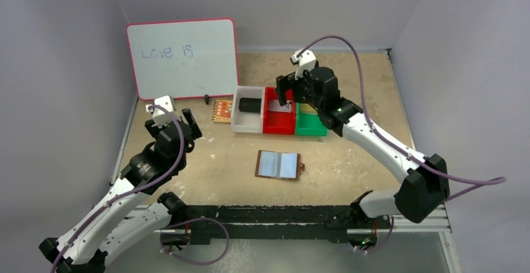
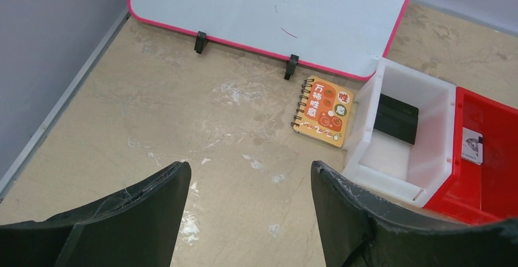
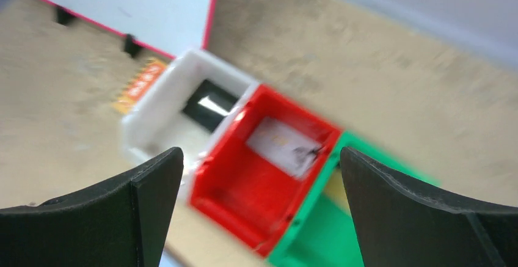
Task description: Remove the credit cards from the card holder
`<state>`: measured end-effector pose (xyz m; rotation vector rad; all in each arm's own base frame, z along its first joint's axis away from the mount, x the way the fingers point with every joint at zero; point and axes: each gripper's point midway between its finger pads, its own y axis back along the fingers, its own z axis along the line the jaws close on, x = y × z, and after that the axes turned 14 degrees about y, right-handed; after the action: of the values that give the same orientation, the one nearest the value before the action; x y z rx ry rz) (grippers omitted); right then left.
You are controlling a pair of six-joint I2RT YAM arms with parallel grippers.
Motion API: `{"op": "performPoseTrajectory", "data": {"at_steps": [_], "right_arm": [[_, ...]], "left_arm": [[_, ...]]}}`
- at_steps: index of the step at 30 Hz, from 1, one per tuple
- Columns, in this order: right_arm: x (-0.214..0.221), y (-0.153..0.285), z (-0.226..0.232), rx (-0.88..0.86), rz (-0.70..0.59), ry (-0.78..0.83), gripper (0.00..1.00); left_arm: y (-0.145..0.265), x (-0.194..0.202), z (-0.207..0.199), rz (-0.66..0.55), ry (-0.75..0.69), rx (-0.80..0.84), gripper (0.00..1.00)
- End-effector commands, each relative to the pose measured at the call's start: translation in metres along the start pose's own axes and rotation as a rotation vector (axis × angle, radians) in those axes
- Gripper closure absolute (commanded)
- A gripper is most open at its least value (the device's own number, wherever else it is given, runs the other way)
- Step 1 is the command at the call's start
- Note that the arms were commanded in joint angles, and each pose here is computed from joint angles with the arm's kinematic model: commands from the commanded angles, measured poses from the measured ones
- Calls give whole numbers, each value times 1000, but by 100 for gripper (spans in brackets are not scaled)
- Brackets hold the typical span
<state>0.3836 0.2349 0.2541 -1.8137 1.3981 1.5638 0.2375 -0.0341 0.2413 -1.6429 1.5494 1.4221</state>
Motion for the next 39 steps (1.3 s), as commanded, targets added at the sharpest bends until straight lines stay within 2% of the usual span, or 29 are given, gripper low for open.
{"op": "performPoseTrajectory", "data": {"at_steps": [1,3,7,9,13,24,32,35,39], "right_arm": [[47,22,70,-150,169,-526,0],[72,31,108,-166,246,-596,0],[123,46,161,-16,462,-638,1],[147,54,181,49,559,-596,1],[167,61,198,167,664,-519,1],[193,58,223,106,737,-506,35],[227,60,224,160,833,-441,33],[231,59,220,185,832,-423,48],[223,58,225,145,812,-446,54]], "left_arm": [[0,-8,-5,-14,2,10,28],[0,-8,-5,-14,-2,3,28],[1,-10,-3,-20,2,-6,28],[1,-11,-2,-24,6,-9,28],[1,-10,-2,-23,7,-11,28],[1,-11,0,-29,9,-19,29],[0,-9,-1,-19,0,-19,29],[0,-9,-1,-20,1,-18,29],[-1,-8,-2,-16,-1,-16,29]]}}
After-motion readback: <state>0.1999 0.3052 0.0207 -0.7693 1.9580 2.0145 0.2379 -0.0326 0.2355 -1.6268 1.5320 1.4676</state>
